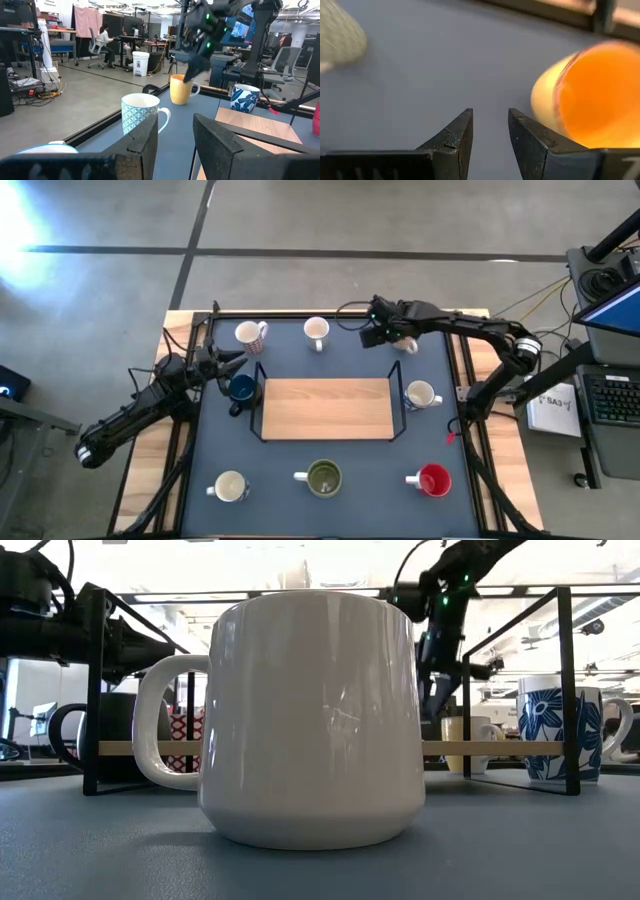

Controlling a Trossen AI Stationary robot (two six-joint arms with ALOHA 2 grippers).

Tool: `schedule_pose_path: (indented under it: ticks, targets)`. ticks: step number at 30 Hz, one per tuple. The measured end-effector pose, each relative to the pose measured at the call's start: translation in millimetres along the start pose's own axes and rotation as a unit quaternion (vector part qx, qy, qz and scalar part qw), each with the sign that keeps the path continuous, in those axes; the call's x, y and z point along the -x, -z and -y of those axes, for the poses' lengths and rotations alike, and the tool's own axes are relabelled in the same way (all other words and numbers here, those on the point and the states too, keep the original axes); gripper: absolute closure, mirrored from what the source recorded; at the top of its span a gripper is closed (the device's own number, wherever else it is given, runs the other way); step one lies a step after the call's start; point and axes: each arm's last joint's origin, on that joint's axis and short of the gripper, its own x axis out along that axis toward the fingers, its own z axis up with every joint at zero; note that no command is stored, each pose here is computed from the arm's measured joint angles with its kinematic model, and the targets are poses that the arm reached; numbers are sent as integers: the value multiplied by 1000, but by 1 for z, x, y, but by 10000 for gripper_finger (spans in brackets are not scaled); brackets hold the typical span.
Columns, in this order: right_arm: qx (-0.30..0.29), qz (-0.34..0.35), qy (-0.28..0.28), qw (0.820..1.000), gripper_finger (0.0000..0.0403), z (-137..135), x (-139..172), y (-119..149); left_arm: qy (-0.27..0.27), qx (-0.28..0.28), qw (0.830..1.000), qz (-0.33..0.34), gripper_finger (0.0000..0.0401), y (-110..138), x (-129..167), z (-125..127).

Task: Place coffee mugs
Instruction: Put the yellow mug on the shelf

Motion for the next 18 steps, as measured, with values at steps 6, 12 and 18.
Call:
schedule_pose_path:
  ticks: [6, 12, 18]
  targets:
    - [-10, 29, 15, 999, 291, 11, 11, -11, 0, 0, 1000, 0, 294, 0, 0, 0]
    - [-18, 3, 46, 999, 289, 26, 0, -10, 0, 0, 1000, 0, 294, 0, 0, 0]
    - [-18, -12, 60, 998, 291, 32, -8, -4, 0, 0, 1000, 0, 294, 0, 0, 0]
